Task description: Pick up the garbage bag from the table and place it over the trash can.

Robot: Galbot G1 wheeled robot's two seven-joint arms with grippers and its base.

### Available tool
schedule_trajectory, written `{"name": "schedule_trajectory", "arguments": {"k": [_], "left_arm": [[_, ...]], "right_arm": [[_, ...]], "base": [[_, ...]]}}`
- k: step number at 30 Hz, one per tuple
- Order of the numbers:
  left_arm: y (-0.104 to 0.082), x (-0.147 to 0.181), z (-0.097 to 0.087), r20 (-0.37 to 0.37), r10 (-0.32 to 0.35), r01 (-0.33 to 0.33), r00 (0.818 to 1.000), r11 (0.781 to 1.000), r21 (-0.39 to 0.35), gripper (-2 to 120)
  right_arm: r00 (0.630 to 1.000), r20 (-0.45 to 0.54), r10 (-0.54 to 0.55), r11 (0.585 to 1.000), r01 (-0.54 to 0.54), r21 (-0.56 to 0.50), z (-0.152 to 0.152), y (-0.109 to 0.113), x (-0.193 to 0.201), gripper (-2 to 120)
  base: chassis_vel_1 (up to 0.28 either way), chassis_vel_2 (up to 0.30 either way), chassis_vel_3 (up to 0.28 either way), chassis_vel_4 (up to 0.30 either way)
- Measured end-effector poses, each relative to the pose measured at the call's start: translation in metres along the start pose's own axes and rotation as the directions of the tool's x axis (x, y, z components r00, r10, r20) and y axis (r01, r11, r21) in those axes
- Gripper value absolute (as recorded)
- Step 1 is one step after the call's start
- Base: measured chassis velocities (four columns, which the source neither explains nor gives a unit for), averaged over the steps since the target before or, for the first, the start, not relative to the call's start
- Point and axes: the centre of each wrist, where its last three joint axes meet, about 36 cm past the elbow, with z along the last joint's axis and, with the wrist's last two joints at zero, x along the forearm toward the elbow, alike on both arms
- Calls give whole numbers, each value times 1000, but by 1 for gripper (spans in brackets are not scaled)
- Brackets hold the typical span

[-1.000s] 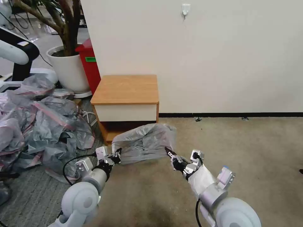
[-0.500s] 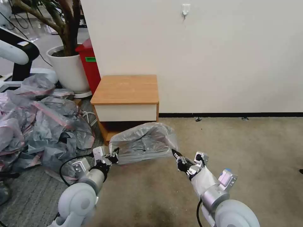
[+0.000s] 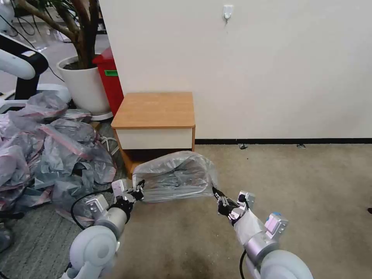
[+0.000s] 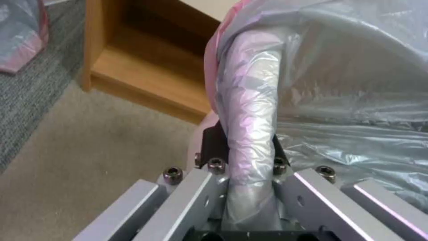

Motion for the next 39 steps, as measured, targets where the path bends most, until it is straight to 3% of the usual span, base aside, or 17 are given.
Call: {"name": "schedule_trajectory", "arguments": {"k": [23,26,32,39], "left_arm": [[-2,7,1,-50,18,-18,999,1000,3,3],[2,3,-2,-51,15,-14,999,1000,5,3],[9,1,-9,-52,8,-8,999,1000,-4,3],[22,-2,-23,-46,3,-5,999,999,-39,3]], "right_arm": [[1000,-4,15,995,-14,96,10,-10,-9,1],[1000,9,13,992,-14,127,12,-9,-6,17],[1000,21,17,985,-20,171,14,-11,-3,33],[998,46,40,976,-49,211,13,-29,-4,62]], "base": [[0,0,0,0],[0,0,0,0],[0,0,0,0],[0,0,0,0]]}}
